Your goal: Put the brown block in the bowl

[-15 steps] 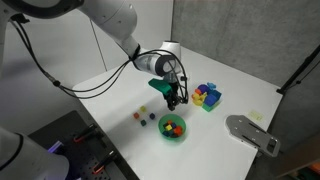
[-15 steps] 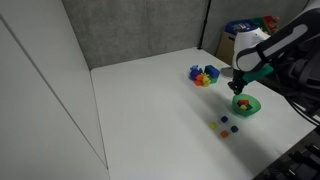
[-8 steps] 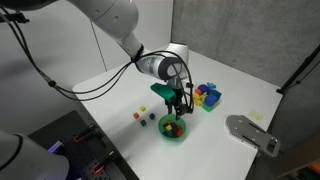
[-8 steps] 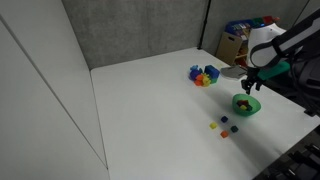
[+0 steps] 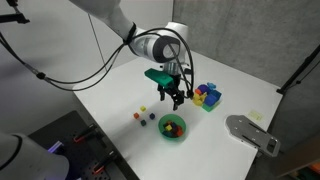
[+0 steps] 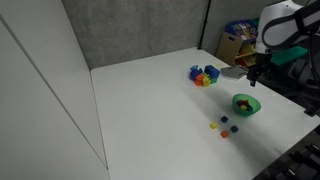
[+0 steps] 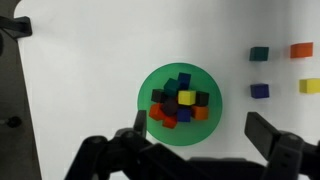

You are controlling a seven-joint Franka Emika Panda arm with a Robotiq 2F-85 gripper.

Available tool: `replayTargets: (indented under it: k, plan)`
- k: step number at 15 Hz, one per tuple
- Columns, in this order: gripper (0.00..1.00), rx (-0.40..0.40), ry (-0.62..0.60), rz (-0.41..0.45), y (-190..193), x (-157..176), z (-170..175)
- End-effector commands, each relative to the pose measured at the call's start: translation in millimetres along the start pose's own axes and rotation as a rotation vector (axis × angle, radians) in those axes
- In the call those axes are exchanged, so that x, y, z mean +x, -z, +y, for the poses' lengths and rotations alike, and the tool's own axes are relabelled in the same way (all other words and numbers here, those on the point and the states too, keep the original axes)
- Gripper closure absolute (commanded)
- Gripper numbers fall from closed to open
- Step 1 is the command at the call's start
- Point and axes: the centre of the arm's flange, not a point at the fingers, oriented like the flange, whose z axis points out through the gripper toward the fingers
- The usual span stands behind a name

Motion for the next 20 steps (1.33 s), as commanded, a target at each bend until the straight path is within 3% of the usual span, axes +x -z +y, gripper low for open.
replayTargets:
  k: [1, 4, 12, 18, 20]
  plan:
    - [0.00, 0.091, 0.048, 0.031, 44, -35, 3]
    - [0.00, 0.147, 0.048, 0.099, 74, -57, 5]
    - [0.00, 0.177, 0.082, 0.240, 129, -125, 9]
    - [0.00, 0.174, 0.100, 0.265, 134, -147, 8]
    - [0.00, 0.166, 0.079, 0.246, 135, -137, 7]
